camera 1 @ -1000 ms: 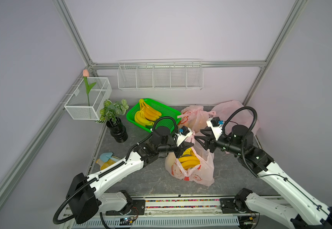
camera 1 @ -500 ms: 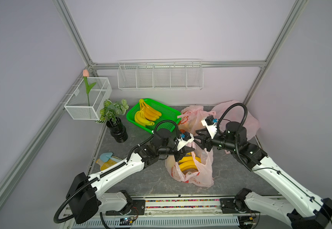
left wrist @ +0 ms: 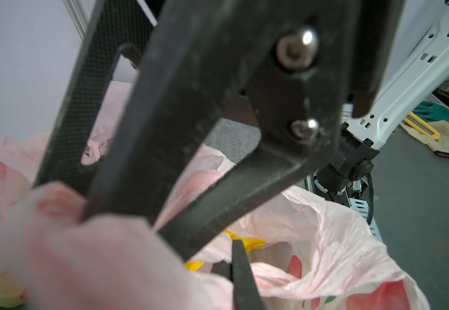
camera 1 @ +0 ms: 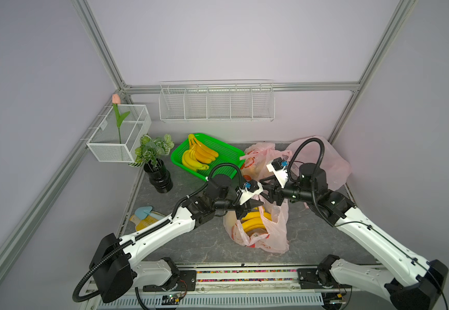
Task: Place the banana into a plastic bag & tie a knot
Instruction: Cross the plastic bag at the center of the board.
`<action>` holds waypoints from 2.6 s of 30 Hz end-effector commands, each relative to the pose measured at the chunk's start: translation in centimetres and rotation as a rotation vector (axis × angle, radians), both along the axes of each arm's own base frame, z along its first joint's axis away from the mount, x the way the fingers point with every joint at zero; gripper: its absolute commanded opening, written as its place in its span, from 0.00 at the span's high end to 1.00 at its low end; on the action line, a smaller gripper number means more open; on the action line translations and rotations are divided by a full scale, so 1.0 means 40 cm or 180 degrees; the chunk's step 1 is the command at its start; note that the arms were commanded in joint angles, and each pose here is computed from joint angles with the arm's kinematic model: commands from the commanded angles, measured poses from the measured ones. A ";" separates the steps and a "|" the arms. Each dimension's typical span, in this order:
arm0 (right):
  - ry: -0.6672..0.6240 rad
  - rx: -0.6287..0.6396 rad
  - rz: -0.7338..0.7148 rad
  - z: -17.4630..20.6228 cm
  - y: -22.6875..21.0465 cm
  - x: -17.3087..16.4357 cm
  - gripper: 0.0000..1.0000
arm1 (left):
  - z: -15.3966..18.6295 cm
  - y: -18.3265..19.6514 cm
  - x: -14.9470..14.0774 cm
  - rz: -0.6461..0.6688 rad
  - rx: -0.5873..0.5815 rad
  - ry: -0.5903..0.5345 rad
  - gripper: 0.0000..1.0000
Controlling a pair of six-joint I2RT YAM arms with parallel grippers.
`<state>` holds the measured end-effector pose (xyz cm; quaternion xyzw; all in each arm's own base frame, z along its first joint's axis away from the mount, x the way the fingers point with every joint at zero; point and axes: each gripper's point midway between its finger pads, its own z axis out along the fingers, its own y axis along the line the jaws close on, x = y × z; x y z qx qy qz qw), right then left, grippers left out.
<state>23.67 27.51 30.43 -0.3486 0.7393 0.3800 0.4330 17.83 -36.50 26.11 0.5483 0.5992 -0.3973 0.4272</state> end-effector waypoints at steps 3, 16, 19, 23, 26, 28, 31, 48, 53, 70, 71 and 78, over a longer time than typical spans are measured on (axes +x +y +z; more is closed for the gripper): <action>-0.0090 0.0078 0.0124 0.028 0.011 -0.022 0.58 | 0.007 0.003 -0.022 -0.0137 -0.0010 -0.0067 0.98; -0.0219 0.0347 -0.0474 0.102 -0.030 0.029 0.94 | 0.001 -0.001 -0.005 0.0049 0.0026 -0.0084 0.84; -0.0142 0.0375 -0.0547 0.097 -0.025 0.041 0.93 | 0.007 -0.002 0.007 0.0138 -0.0004 -0.0077 0.79; -0.0055 0.0370 -0.0732 0.087 -0.037 0.054 0.93 | 0.005 -0.002 0.017 0.0215 -0.0006 -0.0060 0.69; 0.0030 0.0369 -0.0838 0.079 -0.039 0.062 0.94 | -0.003 -0.006 0.021 0.0232 0.0020 -0.0044 0.66; 0.0077 0.0354 -0.0931 0.074 -0.044 0.070 0.93 | -0.006 -0.009 0.027 0.0260 0.0034 -0.0031 0.66; 0.0150 0.0315 -0.1043 0.067 -0.048 0.080 0.93 | -0.006 -0.012 0.036 0.0311 0.0047 -0.0035 0.65; 0.0744 0.0269 -0.1250 -0.016 -0.049 0.062 0.94 | 0.037 -0.013 0.083 0.0638 -0.0125 -0.0094 0.51; 0.0774 0.0237 -0.1148 -0.022 -0.033 0.038 0.93 | 0.046 -0.007 0.096 0.0745 -0.0146 -0.0131 0.51; 0.0816 0.0025 -0.1677 -0.057 -0.127 0.027 0.94 | 0.067 0.025 0.118 0.1058 -0.0304 -0.0177 0.77; 0.0814 0.0016 -0.1666 -0.057 -0.126 0.027 0.93 | 0.067 0.026 0.120 0.1072 -0.0304 -0.0175 0.77; 0.0657 -0.0082 -0.1758 -0.043 -0.152 0.025 0.93 | 0.083 0.048 0.132 0.1276 -0.0394 -0.0129 0.72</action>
